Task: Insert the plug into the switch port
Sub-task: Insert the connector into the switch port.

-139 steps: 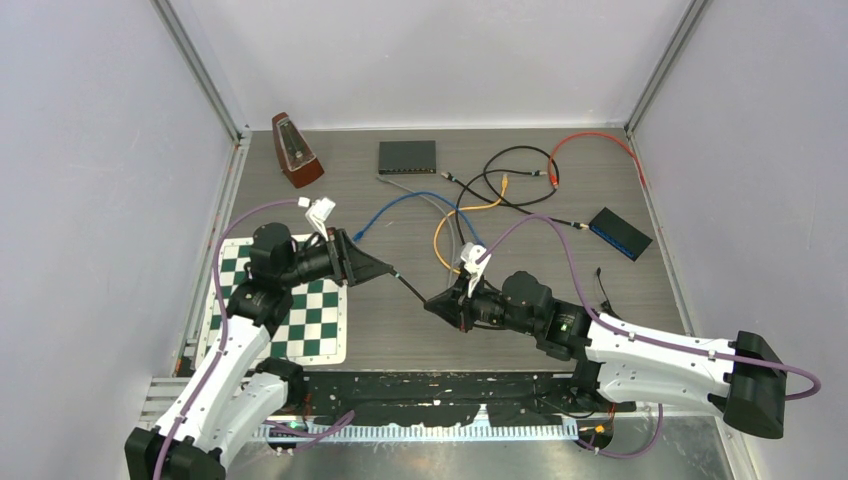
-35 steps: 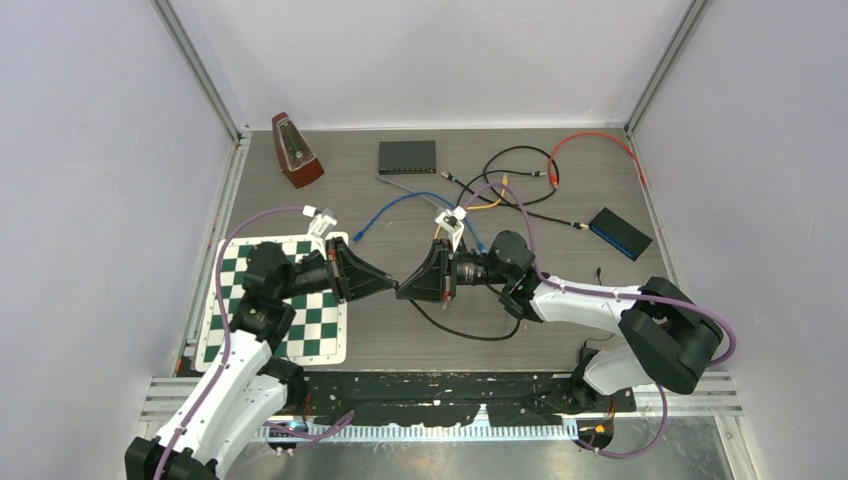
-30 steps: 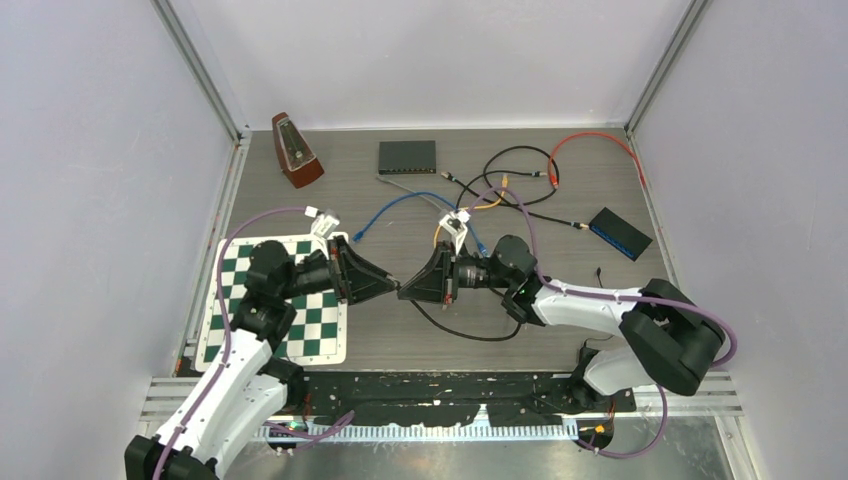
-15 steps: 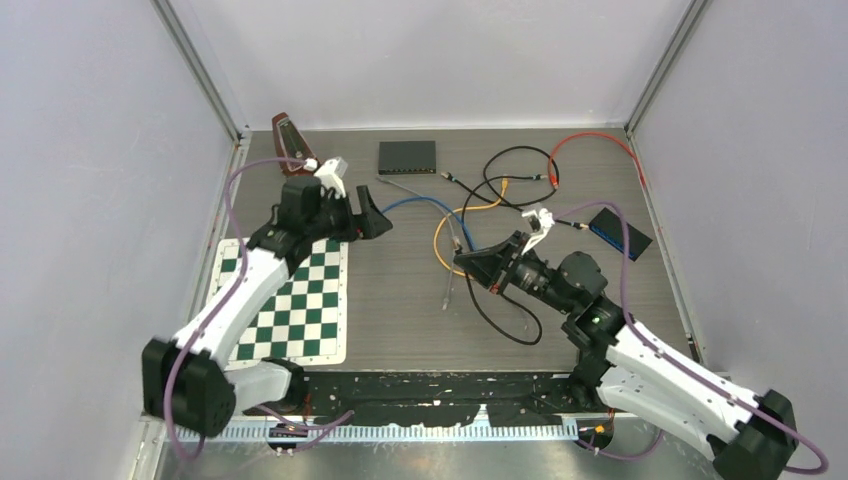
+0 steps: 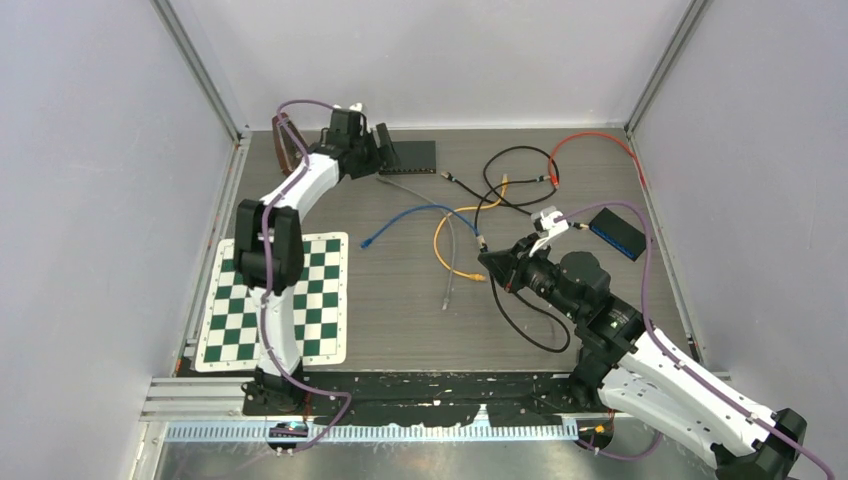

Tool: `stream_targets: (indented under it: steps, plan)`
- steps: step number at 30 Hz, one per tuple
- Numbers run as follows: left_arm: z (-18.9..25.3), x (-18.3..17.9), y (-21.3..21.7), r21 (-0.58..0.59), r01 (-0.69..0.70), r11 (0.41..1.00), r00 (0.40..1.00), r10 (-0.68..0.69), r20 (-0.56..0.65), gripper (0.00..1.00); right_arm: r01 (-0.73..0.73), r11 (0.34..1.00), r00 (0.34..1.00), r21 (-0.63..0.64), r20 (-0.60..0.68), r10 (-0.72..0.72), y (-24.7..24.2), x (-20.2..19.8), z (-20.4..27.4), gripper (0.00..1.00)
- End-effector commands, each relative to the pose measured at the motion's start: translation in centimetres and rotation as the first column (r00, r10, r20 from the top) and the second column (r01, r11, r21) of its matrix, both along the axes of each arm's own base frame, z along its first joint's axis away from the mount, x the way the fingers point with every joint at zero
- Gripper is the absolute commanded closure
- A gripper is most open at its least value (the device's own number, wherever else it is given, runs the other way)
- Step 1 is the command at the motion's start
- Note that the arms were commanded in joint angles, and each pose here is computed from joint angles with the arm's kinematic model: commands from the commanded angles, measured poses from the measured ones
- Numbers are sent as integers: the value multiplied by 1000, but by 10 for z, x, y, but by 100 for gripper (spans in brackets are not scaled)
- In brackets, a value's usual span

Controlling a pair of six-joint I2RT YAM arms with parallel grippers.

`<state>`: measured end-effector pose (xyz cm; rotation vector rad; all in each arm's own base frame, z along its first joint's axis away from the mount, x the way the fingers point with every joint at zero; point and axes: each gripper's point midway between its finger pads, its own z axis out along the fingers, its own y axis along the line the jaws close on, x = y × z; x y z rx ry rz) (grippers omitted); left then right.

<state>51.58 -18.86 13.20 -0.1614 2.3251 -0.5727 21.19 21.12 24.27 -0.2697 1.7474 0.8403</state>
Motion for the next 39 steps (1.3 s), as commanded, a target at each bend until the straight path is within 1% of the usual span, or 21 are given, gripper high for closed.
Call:
stream_targets:
  steps: [1,3,6,11,12,15,18,20,24,25,26,27,32,36,39]
  plan:
    - [20,57,3,-55,-78,995,995,81,63,22,48,998,997,-29,61,-46,-8,9,22,95]
    - [19,80,2,-54,-99,994,992,103,75,21,56,998,996,-31,65,-54,-7,12,24,95]
    - [7,107,-6,-73,-87,993,991,94,97,21,55,998,996,-22,71,-53,-4,15,27,95]
    - [15,142,-7,-124,-93,988,965,121,234,20,47,998,995,-38,88,-44,0,20,33,95]
    - [21,150,-5,-147,-105,983,954,142,265,20,45,998,995,-43,93,-41,0,20,36,95]
    - [26,167,-4,-241,-136,961,938,203,282,21,39,998,995,-49,94,-35,2,20,40,95]
    - [24,179,-5,-339,-159,927,928,257,268,23,43,998,994,-39,101,-39,1,21,47,95]
    - [17,184,-5,-400,-182,898,926,294,238,24,44,999,994,-31,106,-40,1,19,50,95]
    - [1,188,-4,-481,-246,842,922,356,151,26,54,998,992,-19,114,-52,-3,18,59,95]
    - [-4,189,-3,-476,-260,840,921,365,140,28,55,998,991,-11,121,-53,-4,17,65,95]
    - [-7,189,-2,-451,-275,849,919,370,136,30,57,998,991,-8,123,-56,-5,16,67,95]
    - [-16,187,0,-420,-310,853,918,384,102,30,57,998,990,2,130,-57,-6,15,73,95]
    - [-17,179,-7,-419,-295,859,931,357,75,32,37,999,986,38,161,-43,-4,12,92,95]
    - [-14,156,-14,-372,-280,885,947,319,47,34,36,999,987,29,155,-40,-4,12,95,95]
    - [-30,131,-16,-287,-264,921,961,277,4,34,42,999,987,28,155,-46,-5,12,95,95]
